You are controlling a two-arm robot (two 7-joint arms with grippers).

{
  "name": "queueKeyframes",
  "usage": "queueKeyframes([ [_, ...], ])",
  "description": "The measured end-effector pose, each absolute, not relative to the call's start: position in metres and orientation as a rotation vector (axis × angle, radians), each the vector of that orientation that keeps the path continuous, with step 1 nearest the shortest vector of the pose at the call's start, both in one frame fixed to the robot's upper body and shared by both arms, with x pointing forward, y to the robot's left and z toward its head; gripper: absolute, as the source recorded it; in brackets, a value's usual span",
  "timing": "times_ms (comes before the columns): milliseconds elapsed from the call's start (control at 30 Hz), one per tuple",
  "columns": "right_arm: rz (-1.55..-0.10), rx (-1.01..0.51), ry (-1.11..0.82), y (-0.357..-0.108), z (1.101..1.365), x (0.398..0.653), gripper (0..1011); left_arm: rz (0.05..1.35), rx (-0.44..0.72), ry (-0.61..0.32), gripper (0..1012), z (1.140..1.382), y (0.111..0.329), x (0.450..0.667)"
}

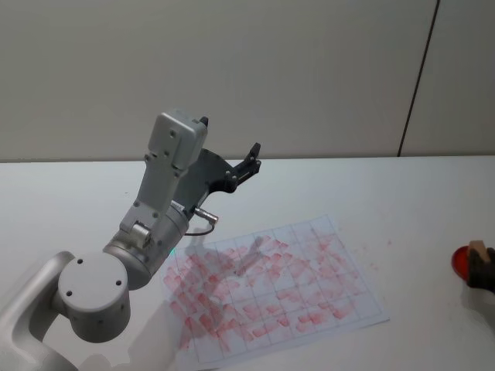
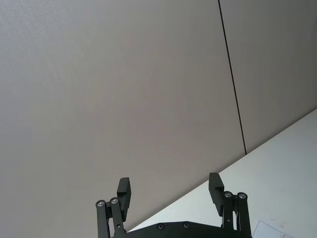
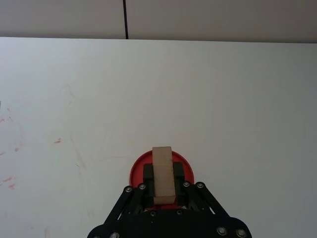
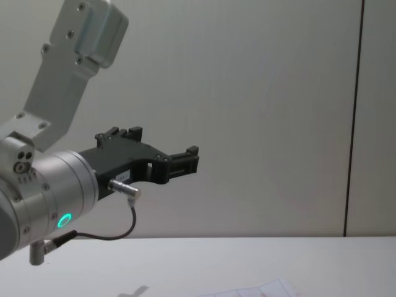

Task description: Use the one hand to pick up the stamp and affix it onto the A4 paper.

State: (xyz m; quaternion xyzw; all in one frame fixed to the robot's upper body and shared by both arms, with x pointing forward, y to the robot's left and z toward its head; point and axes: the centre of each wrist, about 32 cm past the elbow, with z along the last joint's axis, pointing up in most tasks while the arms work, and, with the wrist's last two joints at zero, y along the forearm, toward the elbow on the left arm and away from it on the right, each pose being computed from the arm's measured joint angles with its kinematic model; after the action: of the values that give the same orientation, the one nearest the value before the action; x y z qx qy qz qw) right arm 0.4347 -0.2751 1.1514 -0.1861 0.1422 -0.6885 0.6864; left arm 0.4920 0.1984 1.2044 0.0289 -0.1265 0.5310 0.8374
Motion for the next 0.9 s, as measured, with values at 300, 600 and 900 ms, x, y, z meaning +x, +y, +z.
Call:
queueKeyframes([
  [300,-1.547,-0.393,0.357,-0.278,1.15,0.436,214,1.124,0.061,-0.268,1002,1.204,0.198,0.492],
  [600,-1.545,-0.338,0.359,-0.281,1.155,0.439,216,1.124,0.061,-0.268,1001,1.204,0.198,0.492],
  [900,-1.522,-0.262,0.294,-0.28,1.177,0.446,214,1.124,0.061,-0.268,1001,1.204,0.198,0.492],
])
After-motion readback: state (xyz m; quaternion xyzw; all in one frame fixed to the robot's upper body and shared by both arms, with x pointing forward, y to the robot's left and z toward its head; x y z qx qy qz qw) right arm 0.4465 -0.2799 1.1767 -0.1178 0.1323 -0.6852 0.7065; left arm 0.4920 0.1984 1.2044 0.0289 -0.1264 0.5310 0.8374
